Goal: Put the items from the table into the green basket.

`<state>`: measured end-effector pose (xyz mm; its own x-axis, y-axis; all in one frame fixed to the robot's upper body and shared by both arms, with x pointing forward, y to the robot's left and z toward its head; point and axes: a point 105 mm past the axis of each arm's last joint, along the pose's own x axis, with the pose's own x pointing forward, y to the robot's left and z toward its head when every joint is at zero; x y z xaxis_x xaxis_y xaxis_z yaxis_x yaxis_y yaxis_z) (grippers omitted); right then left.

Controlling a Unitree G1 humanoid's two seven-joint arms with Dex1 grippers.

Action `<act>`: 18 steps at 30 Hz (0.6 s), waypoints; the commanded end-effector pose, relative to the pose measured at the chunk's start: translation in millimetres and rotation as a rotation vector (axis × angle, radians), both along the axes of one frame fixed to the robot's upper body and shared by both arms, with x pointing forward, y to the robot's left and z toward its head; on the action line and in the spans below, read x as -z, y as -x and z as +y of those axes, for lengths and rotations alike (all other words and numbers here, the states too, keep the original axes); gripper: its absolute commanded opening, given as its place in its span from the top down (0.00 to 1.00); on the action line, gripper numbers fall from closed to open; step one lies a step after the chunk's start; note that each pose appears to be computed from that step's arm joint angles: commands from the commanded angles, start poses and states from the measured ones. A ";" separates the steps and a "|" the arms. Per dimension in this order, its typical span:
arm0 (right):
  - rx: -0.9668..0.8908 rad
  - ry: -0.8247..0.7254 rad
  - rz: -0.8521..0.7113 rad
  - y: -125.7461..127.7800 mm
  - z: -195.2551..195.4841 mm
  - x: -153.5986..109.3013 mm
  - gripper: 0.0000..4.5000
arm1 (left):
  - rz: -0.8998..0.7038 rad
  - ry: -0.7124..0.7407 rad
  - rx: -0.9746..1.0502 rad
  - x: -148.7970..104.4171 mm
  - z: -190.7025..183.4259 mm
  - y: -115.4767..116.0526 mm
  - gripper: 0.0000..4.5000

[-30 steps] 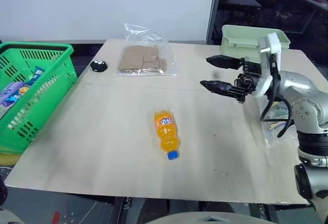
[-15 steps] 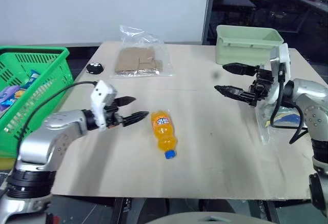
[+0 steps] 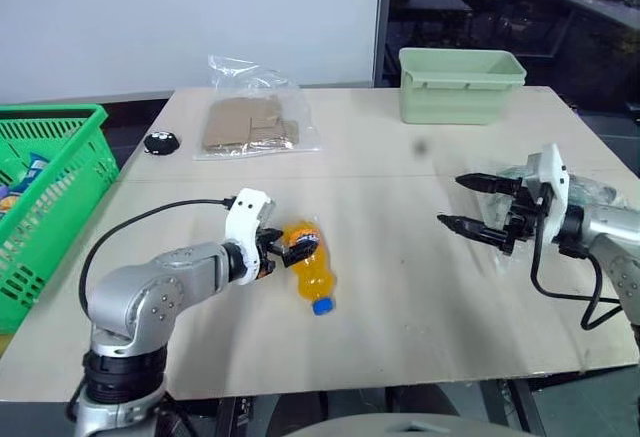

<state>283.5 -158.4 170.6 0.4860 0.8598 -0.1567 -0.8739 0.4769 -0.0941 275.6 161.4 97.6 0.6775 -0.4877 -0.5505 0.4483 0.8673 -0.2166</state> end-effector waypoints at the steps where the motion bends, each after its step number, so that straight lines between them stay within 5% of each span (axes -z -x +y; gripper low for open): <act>1: -0.025 0.020 -0.023 5.3 -1.2 -2.2 0.00 | 0.053 -0.063 -0.007 8.4 -3.1 11.5 0.01; 7: -0.109 0.106 0.074 24.7 -7.5 23.0 0.00 | 0.107 -0.124 -0.023 21.6 -5.9 21.1 0.01; 18: -0.198 0.069 0.148 39.8 -3.6 21.5 0.00 | 0.115 -0.188 -0.059 31.9 0.0 22.5 0.01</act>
